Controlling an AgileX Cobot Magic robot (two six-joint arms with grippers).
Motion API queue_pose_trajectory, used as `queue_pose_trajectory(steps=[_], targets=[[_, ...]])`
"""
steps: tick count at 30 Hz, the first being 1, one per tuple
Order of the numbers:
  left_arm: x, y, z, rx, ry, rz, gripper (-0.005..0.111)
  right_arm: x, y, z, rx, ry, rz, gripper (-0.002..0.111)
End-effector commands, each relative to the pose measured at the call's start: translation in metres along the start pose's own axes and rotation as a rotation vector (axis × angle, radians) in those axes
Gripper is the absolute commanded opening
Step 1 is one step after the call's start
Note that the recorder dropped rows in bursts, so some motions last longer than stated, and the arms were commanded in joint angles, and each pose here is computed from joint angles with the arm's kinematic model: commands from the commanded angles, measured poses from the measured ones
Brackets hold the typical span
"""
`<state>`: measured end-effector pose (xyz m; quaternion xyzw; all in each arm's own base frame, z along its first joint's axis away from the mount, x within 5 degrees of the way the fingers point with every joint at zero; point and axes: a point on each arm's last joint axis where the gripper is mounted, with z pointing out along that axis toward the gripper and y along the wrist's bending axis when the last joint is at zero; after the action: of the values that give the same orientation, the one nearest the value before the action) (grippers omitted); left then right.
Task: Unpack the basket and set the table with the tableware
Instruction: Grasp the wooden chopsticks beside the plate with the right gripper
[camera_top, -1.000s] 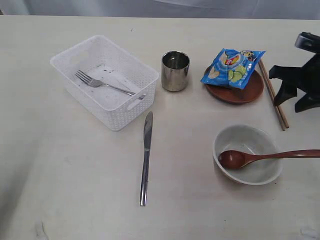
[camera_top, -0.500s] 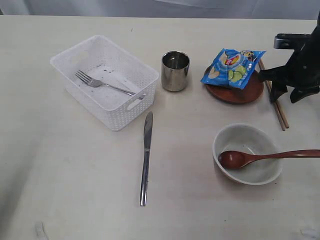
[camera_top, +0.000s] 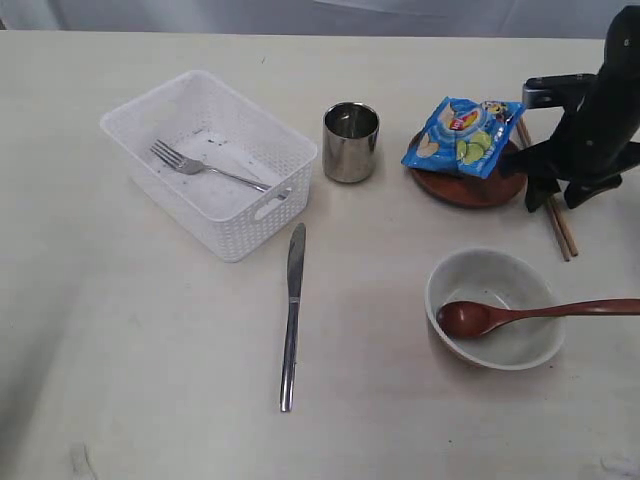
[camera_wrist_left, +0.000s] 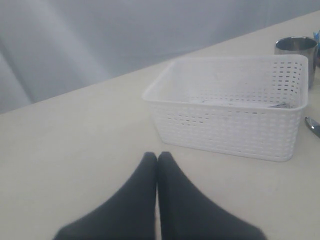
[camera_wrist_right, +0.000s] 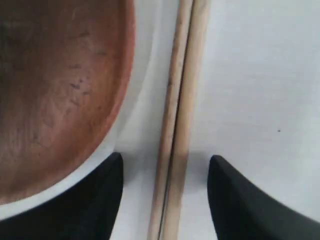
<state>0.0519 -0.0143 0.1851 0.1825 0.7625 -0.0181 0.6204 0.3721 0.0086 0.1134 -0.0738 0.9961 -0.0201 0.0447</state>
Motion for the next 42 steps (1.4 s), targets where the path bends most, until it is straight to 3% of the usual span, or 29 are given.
queue_pose_trajectory(steps=[1,3,9,18,32,42], targets=[[0.001,-0.001,0.0,0.008,0.002,-0.008,0.0,0.002,-0.001,0.014,0.012,0.042,-0.01,0.049],[0.001,-0.001,0.0,0.008,0.002,-0.008,0.0,0.003,-0.001,0.016,0.012,0.052,-0.01,0.042],[0.001,-0.001,0.0,0.008,0.002,-0.008,0.0,0.004,-0.001,0.015,0.011,0.066,-0.014,-0.001],[0.001,-0.001,0.0,0.008,0.002,-0.008,0.0,0.006,-0.001,0.011,0.011,0.083,-0.004,0.0],[0.001,-0.001,0.0,0.008,0.002,-0.008,0.0,0.005,-0.003,-0.033,0.023,-0.014,0.042,0.0],[0.001,-0.001,0.0,0.008,0.002,-0.008,0.0,0.0,-0.003,-0.011,0.02,-0.02,0.031,0.0]])
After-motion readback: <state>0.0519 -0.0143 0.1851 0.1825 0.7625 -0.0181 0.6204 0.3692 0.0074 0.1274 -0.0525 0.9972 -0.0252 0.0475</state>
